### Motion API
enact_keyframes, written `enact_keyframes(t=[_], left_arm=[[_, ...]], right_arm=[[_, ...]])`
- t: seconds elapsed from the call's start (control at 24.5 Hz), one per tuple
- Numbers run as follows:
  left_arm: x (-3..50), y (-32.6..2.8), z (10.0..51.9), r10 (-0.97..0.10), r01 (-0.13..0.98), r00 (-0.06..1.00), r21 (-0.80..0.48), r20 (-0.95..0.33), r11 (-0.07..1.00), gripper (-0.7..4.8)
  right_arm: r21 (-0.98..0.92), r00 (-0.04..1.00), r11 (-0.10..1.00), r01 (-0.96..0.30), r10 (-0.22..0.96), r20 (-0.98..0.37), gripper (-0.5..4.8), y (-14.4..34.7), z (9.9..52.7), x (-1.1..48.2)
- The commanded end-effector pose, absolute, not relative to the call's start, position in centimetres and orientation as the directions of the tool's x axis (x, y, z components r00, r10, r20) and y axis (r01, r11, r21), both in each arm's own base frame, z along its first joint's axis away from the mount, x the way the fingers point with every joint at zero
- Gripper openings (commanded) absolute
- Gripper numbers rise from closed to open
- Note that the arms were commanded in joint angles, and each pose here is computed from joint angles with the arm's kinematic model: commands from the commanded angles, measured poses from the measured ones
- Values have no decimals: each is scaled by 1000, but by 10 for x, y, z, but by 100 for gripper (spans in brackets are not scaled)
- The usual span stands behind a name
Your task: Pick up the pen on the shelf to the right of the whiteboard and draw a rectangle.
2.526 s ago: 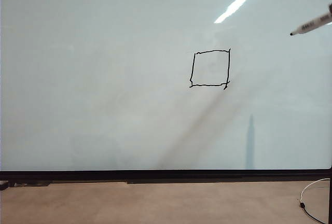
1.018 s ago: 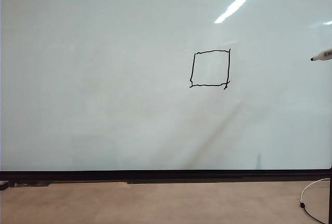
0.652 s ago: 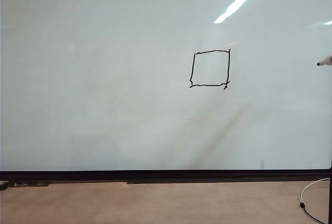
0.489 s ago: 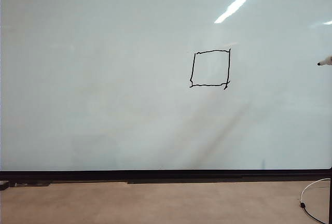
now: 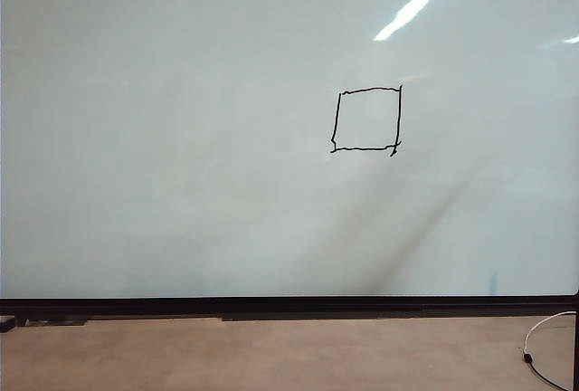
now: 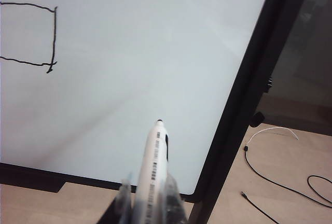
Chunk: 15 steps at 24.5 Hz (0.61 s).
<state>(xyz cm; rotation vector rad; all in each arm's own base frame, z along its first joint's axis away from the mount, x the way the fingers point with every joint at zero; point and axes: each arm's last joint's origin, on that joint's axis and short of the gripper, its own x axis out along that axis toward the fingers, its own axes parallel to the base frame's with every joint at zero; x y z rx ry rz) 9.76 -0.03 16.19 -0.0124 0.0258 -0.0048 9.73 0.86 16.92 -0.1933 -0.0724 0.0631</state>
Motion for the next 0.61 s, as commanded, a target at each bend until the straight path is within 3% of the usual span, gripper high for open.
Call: enact_keyframes(t=[0.04,0.61], left_arm=[[97,0,163,-5,5,1000,-8,-18,1000,-4],[97,0,163,-5,5,1000,-8,-18,1000,-4]], right_arm=[[-181,994,983,-36,55,100,-5,5,173,97],[-181,996,983,-17,33,84,-4,3,172,97]])
